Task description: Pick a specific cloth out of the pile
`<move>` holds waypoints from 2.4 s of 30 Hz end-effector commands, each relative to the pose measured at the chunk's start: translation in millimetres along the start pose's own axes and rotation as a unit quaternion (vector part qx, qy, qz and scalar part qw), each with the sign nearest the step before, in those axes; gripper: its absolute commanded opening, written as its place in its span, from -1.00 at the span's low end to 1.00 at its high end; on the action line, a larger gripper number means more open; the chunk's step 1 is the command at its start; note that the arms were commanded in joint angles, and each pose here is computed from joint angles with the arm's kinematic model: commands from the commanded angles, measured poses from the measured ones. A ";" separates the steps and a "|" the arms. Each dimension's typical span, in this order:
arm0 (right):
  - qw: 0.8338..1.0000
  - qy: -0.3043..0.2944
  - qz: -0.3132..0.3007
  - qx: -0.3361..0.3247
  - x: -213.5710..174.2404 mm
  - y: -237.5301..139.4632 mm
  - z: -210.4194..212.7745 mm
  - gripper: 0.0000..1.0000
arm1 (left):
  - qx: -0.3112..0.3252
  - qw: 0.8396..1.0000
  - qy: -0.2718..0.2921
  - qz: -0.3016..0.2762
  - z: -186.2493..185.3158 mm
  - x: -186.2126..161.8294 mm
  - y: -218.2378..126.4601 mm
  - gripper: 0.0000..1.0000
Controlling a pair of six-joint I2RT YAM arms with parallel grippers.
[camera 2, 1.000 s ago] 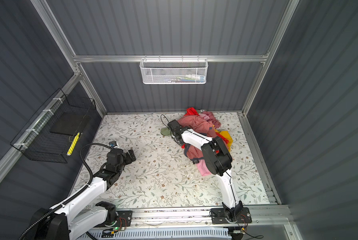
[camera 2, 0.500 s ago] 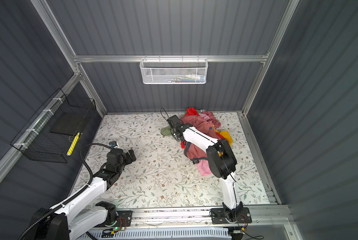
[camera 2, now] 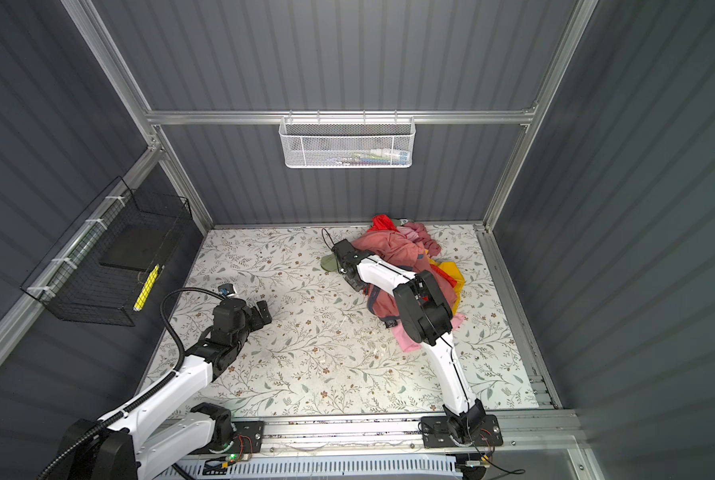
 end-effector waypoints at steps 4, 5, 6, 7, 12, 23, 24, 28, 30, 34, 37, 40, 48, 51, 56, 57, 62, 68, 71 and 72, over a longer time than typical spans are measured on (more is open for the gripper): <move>1.000 -0.006 0.030 0.003 -11.5 14.8 0.0 -0.99 | -0.007 1.000 -0.008 0.000 -1.6 0.3 -3.7 1.00; 1.000 -0.005 0.031 0.002 -12.0 14.8 -1.0 -1.00 | -0.007 1.000 -0.007 0.000 -1.3 0.2 -3.8 1.00; 1.000 -0.006 0.031 0.001 -12.0 13.5 -1.4 -1.00 | -0.007 1.000 -0.008 -0.001 -1.5 1.2 -4.2 1.00; 0.999 -0.005 0.032 -0.001 -13.0 11.9 -3.2 -1.00 | -0.006 1.000 -0.007 -0.001 -1.2 0.9 -4.4 1.00; 0.999 0.038 -0.017 0.004 -2.9 -31.6 -17.6 -1.00 | -0.006 1.000 -0.004 0.001 -0.6 -0.5 -4.0 1.00; 0.981 0.125 -0.145 0.039 7.4 -143.6 -42.6 -1.00 | -0.037 0.999 0.008 0.019 -14.6 -4.8 0.6 1.00; 0.979 0.129 -0.153 0.040 6.9 -149.6 -44.4 -1.00 | -0.039 0.999 0.009 0.020 -15.7 -5.7 1.1 1.00; 0.981 0.123 -0.146 0.025 0.7 -146.3 -47.7 -0.95 | -0.058 0.998 0.011 0.032 -24.2 -9.8 4.2 1.00; 0.986 0.116 -0.119 0.019 -5.5 -135.5 -43.6 -0.60 | -0.091 0.995 0.011 0.044 -37.5 -13.2 6.4 1.00; 0.980 0.144 -0.136 0.026 -12.0 -133.7 -37.3 0.12 | -0.214 0.973 0.032 0.080 -92.1 -19.5 9.1 1.00; 0.968 0.180 -0.170 0.030 -26.2 -143.3 -35.5 0.45 | -0.293 0.947 0.063 0.116 -143.1 -30.3 12.9 1.00; 0.957 0.211 -0.197 0.032 -39.7 -155.9 -41.3 0.62 | -0.339 0.927 0.086 0.133 -189.5 -42.3 21.4 1.00; 0.931 0.275 -0.237 0.024 -104.3 -183.8 -63.7 0.98 | -0.432 0.872 0.061 0.219 -285.4 -84.9 63.8 0.87; 0.921 0.306 -0.241 0.022 -132.7 -185.8 -71.4 0.98 | -0.442 0.865 0.033 0.237 -303.9 -96.0 84.0 0.82; 0.912 0.328 -0.245 0.026 -162.2 -183.3 -68.5 0.98 | -0.458 0.856 0.001 0.241 -329.4 -103.8 107.3 0.67; 0.912 0.329 -0.244 0.029 -164.9 -181.5 -66.3 0.98 | -0.461 0.853 -0.001 0.242 -334.8 -105.1 110.0 0.63; 0.911 0.339 -0.232 0.032 -177.1 -172.6 -60.0 0.98 | -0.470 0.847 -0.021 0.248 -356.9 -108.5 127.7 0.39; 0.911 0.341 -0.228 0.030 -185.4 -171.0 -61.6 0.98 | -0.486 0.838 -0.054 0.241 -369.0 -107.6 134.6 -0.01; 0.910 0.346 -0.228 0.028 -188.1 -169.0 -64.1 0.98 | -0.498 0.833 -0.051 0.235 -375.2 -104.2 123.1 -0.36; 0.910 0.347 -0.227 0.030 -188.6 -167.0 -63.7 0.98 | -0.501 0.832 -0.048 0.231 -377.0 -102.6 118.9 -0.49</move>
Point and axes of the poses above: each gripper's point midway between its finger pads, its own y axis out along the fingers, its own z axis along the line the jaws close on, x = y × z, the point moved 1 cm from there along -y, back along the fingers, and after that the axes turned 9 degrees about -y, right-handed, at the moved point
